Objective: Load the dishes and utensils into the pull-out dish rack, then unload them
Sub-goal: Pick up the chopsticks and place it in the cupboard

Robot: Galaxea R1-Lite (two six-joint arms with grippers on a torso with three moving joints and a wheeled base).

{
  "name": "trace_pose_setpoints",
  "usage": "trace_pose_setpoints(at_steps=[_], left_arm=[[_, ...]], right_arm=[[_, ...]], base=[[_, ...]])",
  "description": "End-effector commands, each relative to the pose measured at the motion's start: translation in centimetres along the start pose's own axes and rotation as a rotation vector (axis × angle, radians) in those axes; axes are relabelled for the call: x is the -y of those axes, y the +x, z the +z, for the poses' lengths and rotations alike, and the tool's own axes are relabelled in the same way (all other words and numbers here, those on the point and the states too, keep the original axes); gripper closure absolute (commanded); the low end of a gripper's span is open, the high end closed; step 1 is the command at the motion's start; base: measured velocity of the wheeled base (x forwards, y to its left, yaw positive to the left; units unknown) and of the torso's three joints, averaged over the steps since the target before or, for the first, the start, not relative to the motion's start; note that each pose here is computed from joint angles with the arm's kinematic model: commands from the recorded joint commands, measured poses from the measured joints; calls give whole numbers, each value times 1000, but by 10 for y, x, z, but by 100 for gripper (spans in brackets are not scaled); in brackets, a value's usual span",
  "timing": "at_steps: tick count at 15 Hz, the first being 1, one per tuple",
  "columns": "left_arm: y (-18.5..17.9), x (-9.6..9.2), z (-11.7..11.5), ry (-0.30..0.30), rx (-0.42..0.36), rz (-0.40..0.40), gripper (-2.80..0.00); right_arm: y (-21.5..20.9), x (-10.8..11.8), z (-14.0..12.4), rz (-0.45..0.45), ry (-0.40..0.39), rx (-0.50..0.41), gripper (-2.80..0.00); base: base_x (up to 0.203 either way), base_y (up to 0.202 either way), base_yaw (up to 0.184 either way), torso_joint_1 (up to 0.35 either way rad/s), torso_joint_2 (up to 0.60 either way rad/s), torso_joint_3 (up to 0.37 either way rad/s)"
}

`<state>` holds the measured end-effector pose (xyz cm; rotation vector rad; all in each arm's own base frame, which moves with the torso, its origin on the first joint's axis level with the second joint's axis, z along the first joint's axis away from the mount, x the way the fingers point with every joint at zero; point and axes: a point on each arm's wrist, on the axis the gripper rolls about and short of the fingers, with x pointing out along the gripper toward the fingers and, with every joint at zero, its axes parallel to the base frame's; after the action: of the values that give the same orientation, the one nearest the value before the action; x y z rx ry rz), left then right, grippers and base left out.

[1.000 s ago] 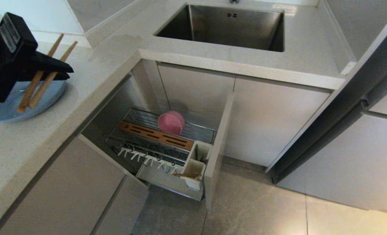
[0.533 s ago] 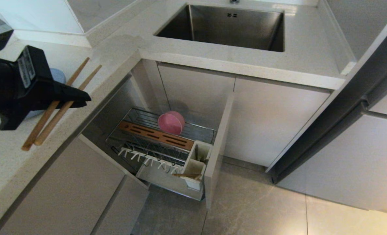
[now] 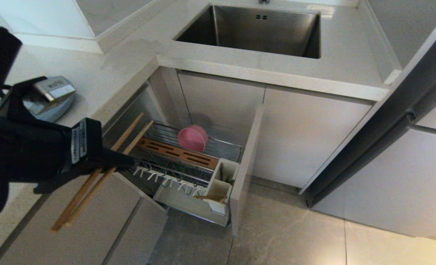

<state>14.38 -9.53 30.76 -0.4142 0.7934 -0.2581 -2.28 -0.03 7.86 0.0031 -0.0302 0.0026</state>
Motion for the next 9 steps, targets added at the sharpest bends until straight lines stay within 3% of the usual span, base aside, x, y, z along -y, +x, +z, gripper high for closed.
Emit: trace_pose_setpoints(at_steps=[1,9], left_arm=[[15,0,-10,20,-68,26,0],[68,7,-31,103,-272,87,0]], right_arm=[[1,0,-2,0,0,-7,0],[1,0,-2,0,0,-7,0]], base=[[0,0,0,0,0,0],[0,0,0,0,0,0]])
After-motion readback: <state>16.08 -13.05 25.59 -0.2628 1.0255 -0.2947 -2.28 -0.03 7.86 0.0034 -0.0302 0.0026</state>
